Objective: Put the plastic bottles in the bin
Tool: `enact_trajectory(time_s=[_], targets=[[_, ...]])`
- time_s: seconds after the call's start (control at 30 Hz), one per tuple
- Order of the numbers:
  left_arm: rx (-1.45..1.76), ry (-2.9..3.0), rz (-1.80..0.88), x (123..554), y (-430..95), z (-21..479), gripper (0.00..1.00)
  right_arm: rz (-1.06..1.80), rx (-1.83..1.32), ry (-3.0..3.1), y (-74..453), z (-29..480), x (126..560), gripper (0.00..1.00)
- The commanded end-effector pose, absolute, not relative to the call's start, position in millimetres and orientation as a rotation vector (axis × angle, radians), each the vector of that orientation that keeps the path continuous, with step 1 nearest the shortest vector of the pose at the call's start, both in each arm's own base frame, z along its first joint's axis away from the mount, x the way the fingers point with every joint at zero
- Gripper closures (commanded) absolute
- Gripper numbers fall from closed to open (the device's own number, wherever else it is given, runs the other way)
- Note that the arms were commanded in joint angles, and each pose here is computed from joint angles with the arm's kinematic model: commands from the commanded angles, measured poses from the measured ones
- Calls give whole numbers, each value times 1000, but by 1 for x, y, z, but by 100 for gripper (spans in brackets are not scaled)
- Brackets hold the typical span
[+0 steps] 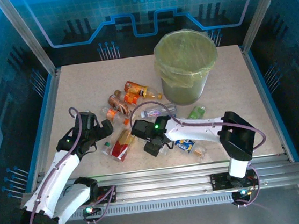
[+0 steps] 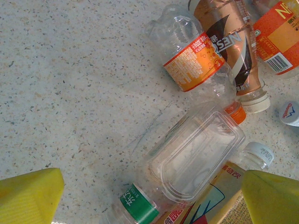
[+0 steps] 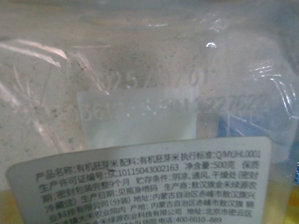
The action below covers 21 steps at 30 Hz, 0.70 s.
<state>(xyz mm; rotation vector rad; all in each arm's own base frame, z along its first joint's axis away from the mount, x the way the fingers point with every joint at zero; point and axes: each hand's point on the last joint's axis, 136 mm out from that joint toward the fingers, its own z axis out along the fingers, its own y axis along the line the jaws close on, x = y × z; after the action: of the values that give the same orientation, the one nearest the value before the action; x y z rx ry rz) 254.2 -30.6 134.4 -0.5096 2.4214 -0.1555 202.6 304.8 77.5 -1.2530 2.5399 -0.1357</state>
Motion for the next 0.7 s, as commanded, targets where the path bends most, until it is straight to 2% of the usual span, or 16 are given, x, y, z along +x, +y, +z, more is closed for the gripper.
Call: enact_trajectory(time_s=[0.0,0.67], targets=[[-513,2401,-167,257,-30,145,1,-97,-1197,2536,303,90,206,39],[-505,2396,-161,258,-29,149,1,-40,-1181,2531,309,103,204,40]])
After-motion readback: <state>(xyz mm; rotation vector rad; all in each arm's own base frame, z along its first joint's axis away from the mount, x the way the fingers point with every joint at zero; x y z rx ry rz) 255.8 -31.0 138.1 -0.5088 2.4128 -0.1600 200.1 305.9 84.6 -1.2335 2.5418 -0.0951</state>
